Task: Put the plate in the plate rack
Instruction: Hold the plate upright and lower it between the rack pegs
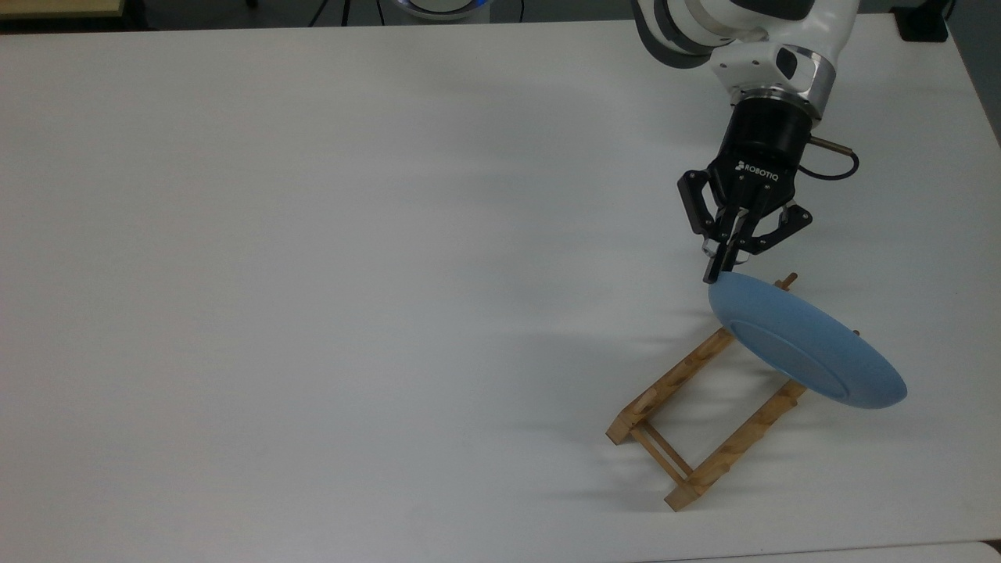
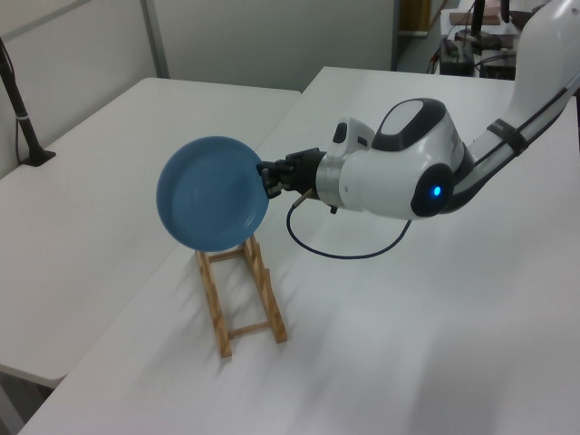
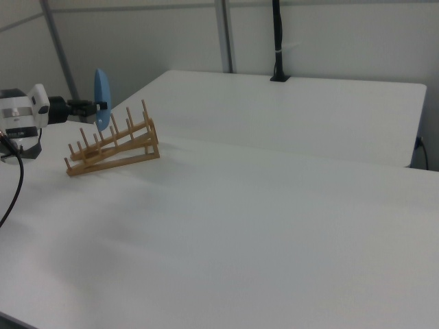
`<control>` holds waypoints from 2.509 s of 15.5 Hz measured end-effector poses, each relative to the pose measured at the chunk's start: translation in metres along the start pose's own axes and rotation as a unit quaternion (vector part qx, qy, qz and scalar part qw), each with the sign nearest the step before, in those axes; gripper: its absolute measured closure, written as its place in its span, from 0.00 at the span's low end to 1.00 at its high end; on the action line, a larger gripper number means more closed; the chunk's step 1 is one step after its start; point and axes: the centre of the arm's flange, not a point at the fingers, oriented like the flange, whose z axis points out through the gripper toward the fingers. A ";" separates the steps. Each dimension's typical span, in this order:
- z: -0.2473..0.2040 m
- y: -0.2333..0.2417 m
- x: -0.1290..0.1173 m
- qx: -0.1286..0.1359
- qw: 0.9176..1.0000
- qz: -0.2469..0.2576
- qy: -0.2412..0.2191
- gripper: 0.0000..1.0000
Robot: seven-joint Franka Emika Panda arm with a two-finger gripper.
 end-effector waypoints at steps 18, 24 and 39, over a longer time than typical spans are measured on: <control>-0.002 -0.013 -0.029 -0.002 1.000 -0.001 0.003 0.95; -0.004 -0.018 -0.038 0.001 0.997 0.083 -0.003 0.95; -0.019 -0.030 -0.046 0.004 0.992 0.126 -0.003 0.95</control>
